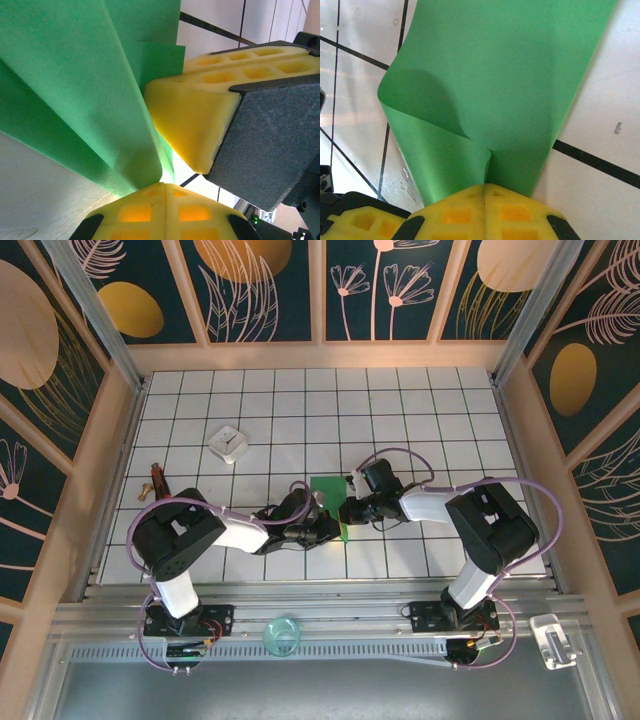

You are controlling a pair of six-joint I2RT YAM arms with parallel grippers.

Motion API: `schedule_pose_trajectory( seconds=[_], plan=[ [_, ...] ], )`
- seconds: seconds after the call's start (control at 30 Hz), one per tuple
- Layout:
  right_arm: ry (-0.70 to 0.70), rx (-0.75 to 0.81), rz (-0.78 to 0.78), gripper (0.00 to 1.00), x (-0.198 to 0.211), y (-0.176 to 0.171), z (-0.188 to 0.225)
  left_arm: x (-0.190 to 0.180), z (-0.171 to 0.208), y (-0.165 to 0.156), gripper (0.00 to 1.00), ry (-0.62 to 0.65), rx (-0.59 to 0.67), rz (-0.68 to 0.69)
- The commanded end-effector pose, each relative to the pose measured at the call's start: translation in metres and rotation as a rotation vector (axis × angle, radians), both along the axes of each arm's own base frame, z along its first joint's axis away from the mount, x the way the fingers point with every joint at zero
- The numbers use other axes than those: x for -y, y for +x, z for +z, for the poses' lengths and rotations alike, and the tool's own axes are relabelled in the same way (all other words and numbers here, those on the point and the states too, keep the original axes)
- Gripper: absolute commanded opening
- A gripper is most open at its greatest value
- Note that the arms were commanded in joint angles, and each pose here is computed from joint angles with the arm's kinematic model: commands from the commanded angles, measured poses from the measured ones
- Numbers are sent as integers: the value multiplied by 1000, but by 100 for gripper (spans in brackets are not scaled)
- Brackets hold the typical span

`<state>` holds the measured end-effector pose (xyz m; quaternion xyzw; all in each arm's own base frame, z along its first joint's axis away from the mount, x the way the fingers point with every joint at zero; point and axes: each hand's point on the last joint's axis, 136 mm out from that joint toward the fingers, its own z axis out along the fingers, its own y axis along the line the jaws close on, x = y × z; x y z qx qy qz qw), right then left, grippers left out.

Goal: Fold a paper plane with a square sheet of paper (pick it up from the middle)
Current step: Perform the third fold on the triangle at the bottom-center of the table.

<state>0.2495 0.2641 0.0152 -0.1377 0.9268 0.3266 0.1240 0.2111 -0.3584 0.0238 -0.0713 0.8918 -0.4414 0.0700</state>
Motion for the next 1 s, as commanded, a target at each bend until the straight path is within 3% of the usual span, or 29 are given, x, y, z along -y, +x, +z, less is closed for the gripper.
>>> schedule_pose_trajectory(
  seconds=[0.0,0.47,0.97],
  plan=[
    [-164,-107,-28,0,33,-25,-40,13,13,4,0,-61,0,3],
    [-164,-108,-28,0,33,-25,-41,11,27,-7,0,-85,3,-2],
    [-167,-111,-28,0,34,-26,-41,11,-3,-7,0,-21,-32,-7]
  ],
)
